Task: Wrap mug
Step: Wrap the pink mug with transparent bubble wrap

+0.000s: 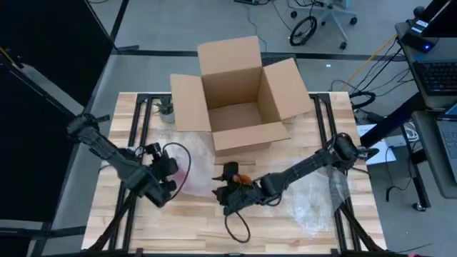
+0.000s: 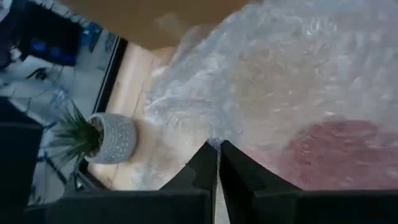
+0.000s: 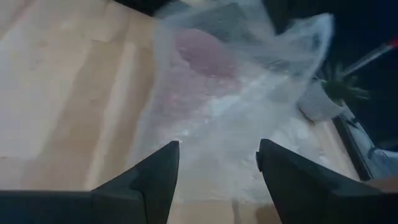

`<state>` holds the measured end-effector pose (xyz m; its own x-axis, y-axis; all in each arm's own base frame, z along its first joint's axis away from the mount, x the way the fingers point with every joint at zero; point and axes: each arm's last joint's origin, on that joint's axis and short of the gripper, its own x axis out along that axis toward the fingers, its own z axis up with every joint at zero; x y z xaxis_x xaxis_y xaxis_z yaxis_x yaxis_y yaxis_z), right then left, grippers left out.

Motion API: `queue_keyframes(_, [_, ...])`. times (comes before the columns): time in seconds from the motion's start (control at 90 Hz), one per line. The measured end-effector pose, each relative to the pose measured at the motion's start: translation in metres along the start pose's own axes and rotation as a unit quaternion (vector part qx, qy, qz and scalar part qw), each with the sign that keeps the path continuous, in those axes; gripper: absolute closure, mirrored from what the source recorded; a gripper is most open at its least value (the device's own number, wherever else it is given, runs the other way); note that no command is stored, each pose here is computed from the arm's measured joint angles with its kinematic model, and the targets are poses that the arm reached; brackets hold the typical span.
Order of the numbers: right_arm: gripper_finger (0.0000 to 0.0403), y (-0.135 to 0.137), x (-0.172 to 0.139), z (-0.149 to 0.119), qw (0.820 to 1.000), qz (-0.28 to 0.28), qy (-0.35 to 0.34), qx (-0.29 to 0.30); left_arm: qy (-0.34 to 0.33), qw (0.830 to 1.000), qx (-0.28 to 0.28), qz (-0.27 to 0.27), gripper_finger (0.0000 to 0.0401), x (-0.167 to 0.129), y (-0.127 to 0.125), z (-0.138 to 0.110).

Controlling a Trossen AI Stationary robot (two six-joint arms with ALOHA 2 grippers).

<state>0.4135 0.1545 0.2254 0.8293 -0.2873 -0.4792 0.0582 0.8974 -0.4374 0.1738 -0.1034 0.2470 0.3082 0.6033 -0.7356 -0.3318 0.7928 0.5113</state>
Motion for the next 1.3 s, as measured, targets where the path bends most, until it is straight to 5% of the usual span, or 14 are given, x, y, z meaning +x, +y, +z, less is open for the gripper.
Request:
queue_keyframes(0.189, [0.0197,-0.012,0.009,-0.002,1.0,0.018,0.004,0.012,0.024,1.0,-0.004,-0.005,0.0378,0.02,-0.002,-0.001])
queue_keyframes(0.389, [0.0197,-0.029,0.021,-0.005,0.998,0.032,0.012,0.049,0.059,0.998,0.006,-0.027,0.0281,0.021,0.004,0.004])
queue_keyframes(0.622, [0.0197,-0.044,0.029,-0.011,0.998,0.018,0.032,0.049,0.013,0.997,-0.015,-0.075,0.0189,-0.01,0.037,0.012])
queue_keyframes(0.867, [0.0197,-0.065,0.041,-0.016,0.996,0.036,0.037,0.068,-0.035,0.985,-0.083,-0.15,0.0195,-0.03,0.076,0.0])
queue_keyframes(1.056, [0.0197,-0.073,0.046,-0.018,0.995,0.052,0.038,0.077,-0.09,0.962,-0.083,-0.244,0.0207,-0.034,0.071,0.005])
queue_keyframes(1.3, [0.0197,-0.067,0.043,-0.017,0.995,0.06,0.036,0.072,-0.027,0.974,-0.068,-0.213,0.0208,0.0,0.048,-0.008])
